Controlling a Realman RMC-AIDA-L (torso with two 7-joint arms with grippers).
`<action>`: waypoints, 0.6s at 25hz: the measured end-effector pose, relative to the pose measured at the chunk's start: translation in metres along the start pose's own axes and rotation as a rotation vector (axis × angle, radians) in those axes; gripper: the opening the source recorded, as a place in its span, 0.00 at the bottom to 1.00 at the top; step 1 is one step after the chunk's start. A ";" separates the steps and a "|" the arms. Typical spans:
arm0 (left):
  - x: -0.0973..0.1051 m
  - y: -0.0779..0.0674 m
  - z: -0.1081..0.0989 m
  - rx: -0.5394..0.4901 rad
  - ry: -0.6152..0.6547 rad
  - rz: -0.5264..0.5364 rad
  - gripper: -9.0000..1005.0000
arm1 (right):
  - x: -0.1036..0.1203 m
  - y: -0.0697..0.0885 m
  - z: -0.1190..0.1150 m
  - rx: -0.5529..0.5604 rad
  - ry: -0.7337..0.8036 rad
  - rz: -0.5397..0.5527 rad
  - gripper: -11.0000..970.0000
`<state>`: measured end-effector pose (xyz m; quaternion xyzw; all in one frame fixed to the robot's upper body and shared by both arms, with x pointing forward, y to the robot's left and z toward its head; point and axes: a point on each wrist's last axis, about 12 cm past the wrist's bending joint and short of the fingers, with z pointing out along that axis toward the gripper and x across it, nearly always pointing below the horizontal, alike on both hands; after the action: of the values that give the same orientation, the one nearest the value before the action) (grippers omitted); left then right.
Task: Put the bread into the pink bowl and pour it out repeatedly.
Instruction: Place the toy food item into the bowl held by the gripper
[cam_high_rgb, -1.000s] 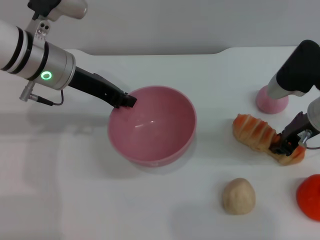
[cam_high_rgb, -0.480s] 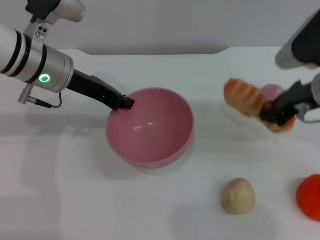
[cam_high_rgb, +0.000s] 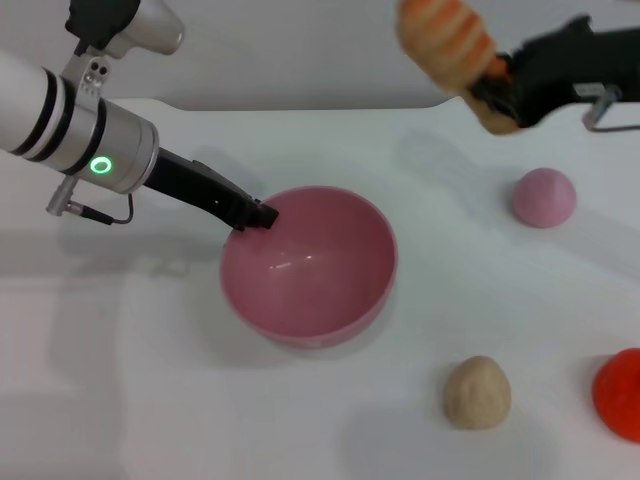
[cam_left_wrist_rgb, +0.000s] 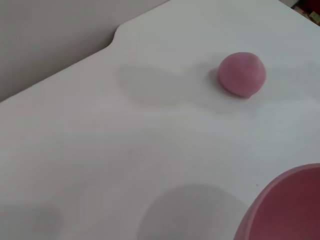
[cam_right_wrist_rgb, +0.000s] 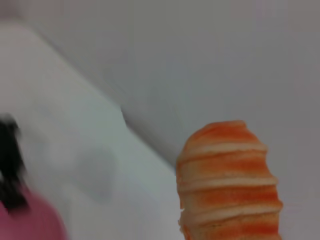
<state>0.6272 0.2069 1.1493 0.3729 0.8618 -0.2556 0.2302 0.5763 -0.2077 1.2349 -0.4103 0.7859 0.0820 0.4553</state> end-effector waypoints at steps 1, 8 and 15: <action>0.000 0.000 0.000 0.001 0.000 0.000 0.05 | -0.006 0.004 -0.002 -0.019 -0.036 -0.009 0.24; 0.000 -0.002 0.002 0.008 0.000 -0.003 0.05 | -0.029 0.036 -0.002 -0.199 -0.193 -0.072 0.23; -0.002 -0.003 0.003 0.008 -0.005 -0.001 0.05 | -0.022 0.067 0.023 -0.312 -0.152 -0.104 0.22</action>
<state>0.6271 0.2022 1.1494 0.3729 0.8603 -0.2599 0.2310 0.5487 -0.1401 1.2224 -0.5087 0.7045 0.2103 0.4479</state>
